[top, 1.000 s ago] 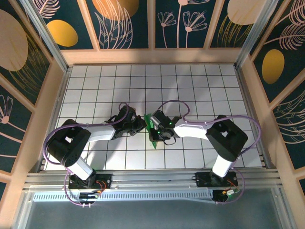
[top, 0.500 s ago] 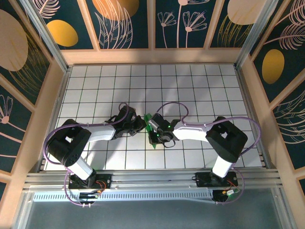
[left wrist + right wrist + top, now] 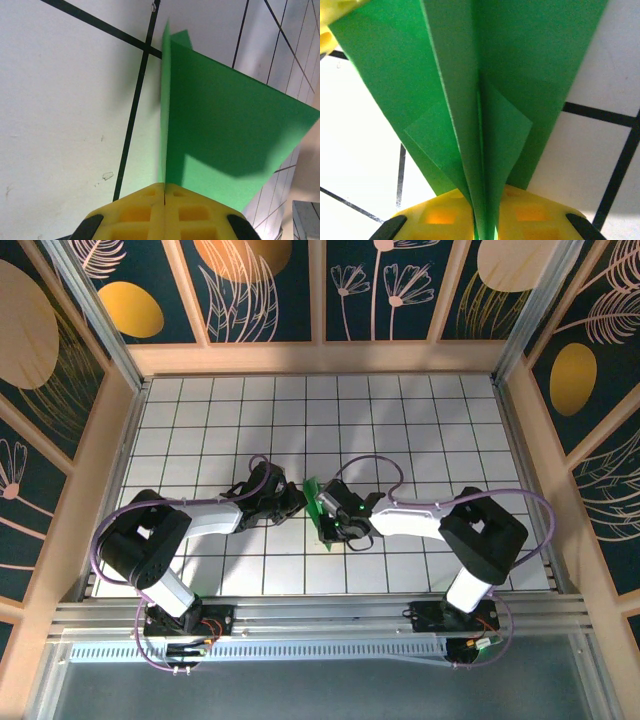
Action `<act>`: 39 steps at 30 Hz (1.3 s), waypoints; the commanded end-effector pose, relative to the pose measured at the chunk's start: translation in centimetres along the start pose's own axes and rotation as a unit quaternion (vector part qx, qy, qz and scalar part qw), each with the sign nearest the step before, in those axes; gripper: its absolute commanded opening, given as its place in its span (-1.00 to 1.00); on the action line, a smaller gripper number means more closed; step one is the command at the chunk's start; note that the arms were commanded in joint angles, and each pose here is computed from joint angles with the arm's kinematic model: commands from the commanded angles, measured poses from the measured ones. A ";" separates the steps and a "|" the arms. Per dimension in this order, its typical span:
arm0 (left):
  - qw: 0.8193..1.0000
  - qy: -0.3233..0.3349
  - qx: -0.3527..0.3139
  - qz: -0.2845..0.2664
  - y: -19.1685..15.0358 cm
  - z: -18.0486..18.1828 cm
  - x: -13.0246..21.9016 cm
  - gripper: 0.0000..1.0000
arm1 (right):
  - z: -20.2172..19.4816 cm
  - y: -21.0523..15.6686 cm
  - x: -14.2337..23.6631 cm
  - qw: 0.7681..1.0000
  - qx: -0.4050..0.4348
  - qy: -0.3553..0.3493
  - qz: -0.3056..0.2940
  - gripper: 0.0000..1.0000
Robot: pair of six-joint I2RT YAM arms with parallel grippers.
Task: Fold a paper plane with a square sheet of paper (fold left side to right side)
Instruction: Pick up the paper plane at the center of the table.
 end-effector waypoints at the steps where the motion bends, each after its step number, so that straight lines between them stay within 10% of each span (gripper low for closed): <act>1: 1.000 -0.003 -0.005 0.000 0.3 -0.5 -0.2 -1.00 | -0.5 0.4 0.4 1.000 -0.003 -0.009 -0.011 -0.67; 29: 1.000 -0.008 -0.011 0.010 0.3 -1.0 -0.4 -1.00 | -1.0 1.5 -1.0 1.000 0.003 -0.021 -0.003 -0.68; 39: 0.995 -0.019 -0.072 -0.059 1.0 -4.6 3.9 -0.04 | -0.3 4.2 1.1 0.999 -0.004 -0.030 -0.018 -1.00</act>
Point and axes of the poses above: each hand's point on the last joint's axis, 136 mm out from that joint toward the fingers, its own x axis back along the fingers, its own z axis along the line the jaws close on, y = z × x, the point moved 8 cm from there along x, back along the fingers, and after that the axes turned 12 degrees about x, right-handed, at the moved point
